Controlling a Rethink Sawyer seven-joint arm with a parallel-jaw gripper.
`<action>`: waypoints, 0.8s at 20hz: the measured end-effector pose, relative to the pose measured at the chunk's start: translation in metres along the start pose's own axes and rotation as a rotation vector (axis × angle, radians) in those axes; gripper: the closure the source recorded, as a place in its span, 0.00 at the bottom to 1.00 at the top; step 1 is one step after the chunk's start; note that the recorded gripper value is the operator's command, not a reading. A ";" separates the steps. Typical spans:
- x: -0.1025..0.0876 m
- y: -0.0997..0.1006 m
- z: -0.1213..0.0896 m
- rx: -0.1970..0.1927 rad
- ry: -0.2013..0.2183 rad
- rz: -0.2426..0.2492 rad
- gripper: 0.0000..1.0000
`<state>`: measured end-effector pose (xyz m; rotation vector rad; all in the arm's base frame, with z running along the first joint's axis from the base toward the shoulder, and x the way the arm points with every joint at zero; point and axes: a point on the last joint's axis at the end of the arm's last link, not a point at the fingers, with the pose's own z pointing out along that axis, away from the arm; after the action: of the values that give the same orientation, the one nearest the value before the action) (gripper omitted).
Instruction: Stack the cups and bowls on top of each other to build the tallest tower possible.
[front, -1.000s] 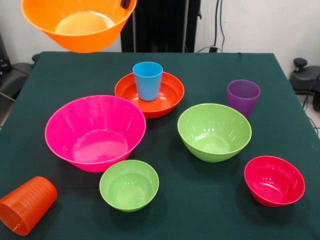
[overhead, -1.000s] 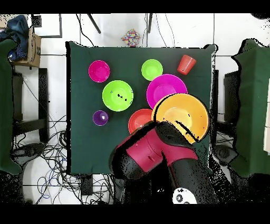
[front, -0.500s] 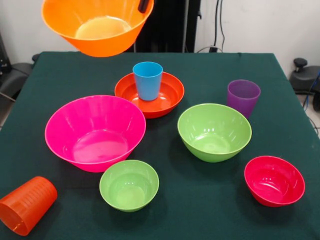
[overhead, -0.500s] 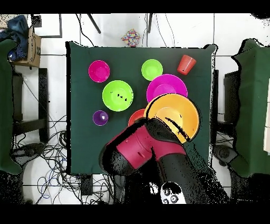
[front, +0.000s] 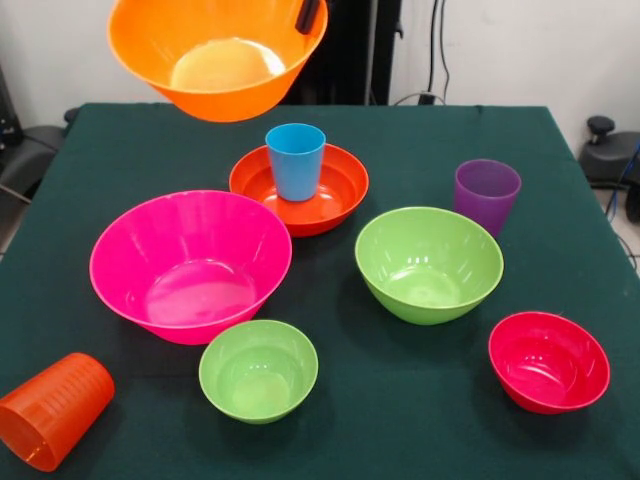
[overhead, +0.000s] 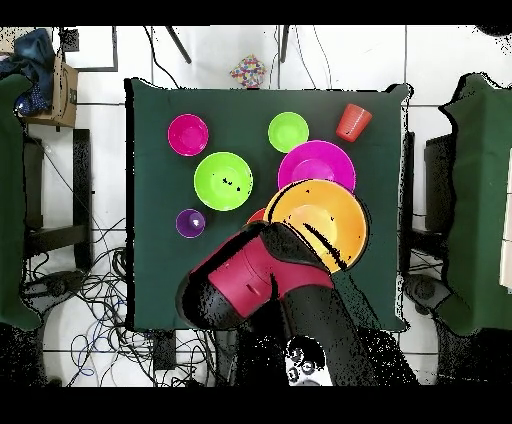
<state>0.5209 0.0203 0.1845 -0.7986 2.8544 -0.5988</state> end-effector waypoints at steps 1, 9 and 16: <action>0.000 0.001 0.001 0.000 0.003 0.002 1.00; 0.001 0.011 0.006 -0.003 0.025 0.023 1.00; 0.000 0.021 0.011 -0.003 0.043 0.060 1.00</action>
<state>0.5134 0.0334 0.1662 -0.7066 2.9070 -0.6115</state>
